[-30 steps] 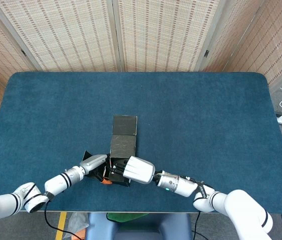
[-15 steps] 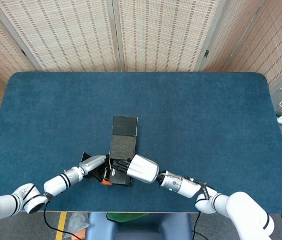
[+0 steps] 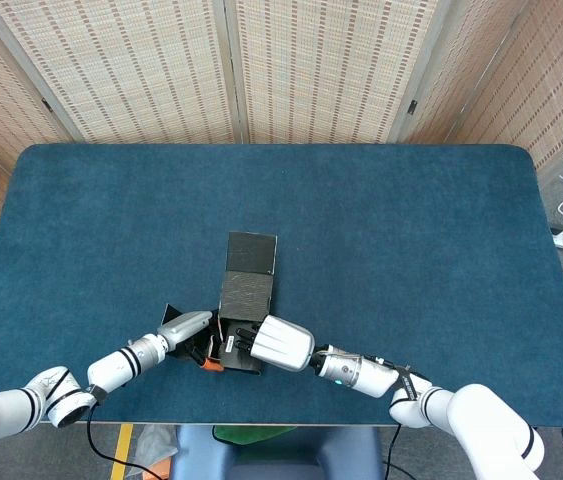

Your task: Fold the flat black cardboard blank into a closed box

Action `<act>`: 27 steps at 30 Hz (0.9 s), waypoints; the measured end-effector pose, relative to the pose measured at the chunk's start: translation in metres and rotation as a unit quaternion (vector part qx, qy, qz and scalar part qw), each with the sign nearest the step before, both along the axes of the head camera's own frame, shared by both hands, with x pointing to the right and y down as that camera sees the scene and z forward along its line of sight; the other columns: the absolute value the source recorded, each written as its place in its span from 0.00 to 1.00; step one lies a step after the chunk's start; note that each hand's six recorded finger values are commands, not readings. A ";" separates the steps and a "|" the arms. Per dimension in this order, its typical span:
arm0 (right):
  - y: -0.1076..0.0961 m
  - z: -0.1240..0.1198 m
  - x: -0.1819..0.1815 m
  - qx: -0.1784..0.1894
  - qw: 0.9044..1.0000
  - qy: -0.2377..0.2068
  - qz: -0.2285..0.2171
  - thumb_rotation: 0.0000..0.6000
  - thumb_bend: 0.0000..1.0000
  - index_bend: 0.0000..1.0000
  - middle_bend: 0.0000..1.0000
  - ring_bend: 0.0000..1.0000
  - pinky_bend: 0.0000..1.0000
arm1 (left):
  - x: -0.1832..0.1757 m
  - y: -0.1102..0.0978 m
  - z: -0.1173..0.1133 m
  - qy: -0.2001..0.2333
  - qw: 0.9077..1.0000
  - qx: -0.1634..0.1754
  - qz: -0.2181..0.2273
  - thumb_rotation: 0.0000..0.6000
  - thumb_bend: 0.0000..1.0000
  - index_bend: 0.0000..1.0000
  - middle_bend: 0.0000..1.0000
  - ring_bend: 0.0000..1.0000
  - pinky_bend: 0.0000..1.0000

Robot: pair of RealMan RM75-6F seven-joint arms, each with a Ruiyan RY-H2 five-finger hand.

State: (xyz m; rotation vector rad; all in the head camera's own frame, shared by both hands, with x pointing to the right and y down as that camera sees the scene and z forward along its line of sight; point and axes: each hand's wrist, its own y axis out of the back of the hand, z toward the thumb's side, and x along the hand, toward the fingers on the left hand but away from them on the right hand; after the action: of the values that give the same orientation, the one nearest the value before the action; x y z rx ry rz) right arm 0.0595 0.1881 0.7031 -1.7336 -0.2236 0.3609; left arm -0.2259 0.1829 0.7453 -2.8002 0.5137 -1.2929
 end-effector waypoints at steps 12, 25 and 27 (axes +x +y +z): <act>-0.001 0.002 -0.002 0.004 0.999 0.023 -0.030 1.00 0.13 0.52 0.49 0.73 1.00 | 0.002 0.000 -0.002 0.006 1.000 -0.008 0.004 1.00 0.19 0.01 0.11 0.32 0.42; -0.004 -0.002 -0.004 0.008 0.998 0.042 -0.051 1.00 0.13 0.52 0.47 0.73 1.00 | 0.002 0.000 -0.003 0.017 1.000 -0.019 0.006 1.00 0.18 0.00 0.07 0.31 0.40; -0.003 -0.001 -0.003 0.008 0.997 0.047 -0.055 1.00 0.13 0.52 0.47 0.73 1.00 | 0.003 0.000 -0.003 0.020 1.000 -0.019 0.007 1.00 0.18 0.00 0.07 0.31 0.40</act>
State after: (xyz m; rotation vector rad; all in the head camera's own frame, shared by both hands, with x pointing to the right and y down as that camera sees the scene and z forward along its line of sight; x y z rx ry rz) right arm 0.0560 0.1849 0.7025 -1.7016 -0.0631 0.3584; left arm -0.2232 0.1831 0.7419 -2.8598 0.4760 -1.2602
